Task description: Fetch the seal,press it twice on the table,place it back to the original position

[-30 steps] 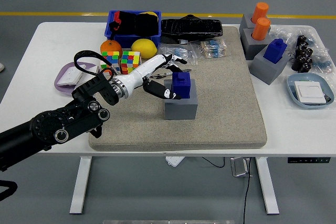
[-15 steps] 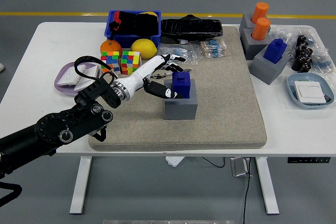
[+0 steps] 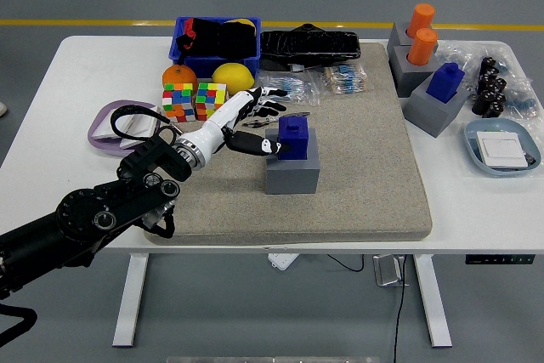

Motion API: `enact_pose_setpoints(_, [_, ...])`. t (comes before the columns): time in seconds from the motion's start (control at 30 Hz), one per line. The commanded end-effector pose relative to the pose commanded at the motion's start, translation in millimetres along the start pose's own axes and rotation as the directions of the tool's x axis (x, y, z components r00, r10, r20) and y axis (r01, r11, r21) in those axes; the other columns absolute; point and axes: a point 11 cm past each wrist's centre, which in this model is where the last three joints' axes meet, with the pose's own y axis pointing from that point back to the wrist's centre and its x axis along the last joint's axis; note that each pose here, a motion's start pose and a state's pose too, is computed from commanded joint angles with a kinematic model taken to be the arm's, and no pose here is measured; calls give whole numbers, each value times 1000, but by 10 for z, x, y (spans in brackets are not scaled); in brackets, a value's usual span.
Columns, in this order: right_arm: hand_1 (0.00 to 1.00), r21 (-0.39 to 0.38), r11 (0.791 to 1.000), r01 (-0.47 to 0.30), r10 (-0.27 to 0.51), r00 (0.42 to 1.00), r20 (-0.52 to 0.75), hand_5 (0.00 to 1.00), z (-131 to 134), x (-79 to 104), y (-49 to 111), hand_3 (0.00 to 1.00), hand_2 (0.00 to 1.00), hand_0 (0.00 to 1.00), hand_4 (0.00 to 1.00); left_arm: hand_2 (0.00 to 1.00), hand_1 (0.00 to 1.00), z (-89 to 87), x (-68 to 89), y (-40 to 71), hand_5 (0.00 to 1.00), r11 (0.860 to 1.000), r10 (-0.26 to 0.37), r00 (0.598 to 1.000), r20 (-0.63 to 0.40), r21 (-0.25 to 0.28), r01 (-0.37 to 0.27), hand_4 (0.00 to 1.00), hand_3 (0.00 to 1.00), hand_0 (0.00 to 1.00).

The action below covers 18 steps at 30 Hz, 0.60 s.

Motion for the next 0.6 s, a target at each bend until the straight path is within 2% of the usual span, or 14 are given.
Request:
enact_pose_setpoints(0.27, [781,-1,1000,2,-2,1000,-2,529,5,-10,-2,754,784,847,853,704,719,-89,-69,52,2,1000,-4,992,-123,20,6,930,851,766])
enact_pose_setpoints(0.6, [782,-5,1000,8,-8,1000,-12,528,18,-37,-9,754,784,847,853,677,708,-90,-171,106,2,999,-13,990,-140,-52,6,930,838,780])
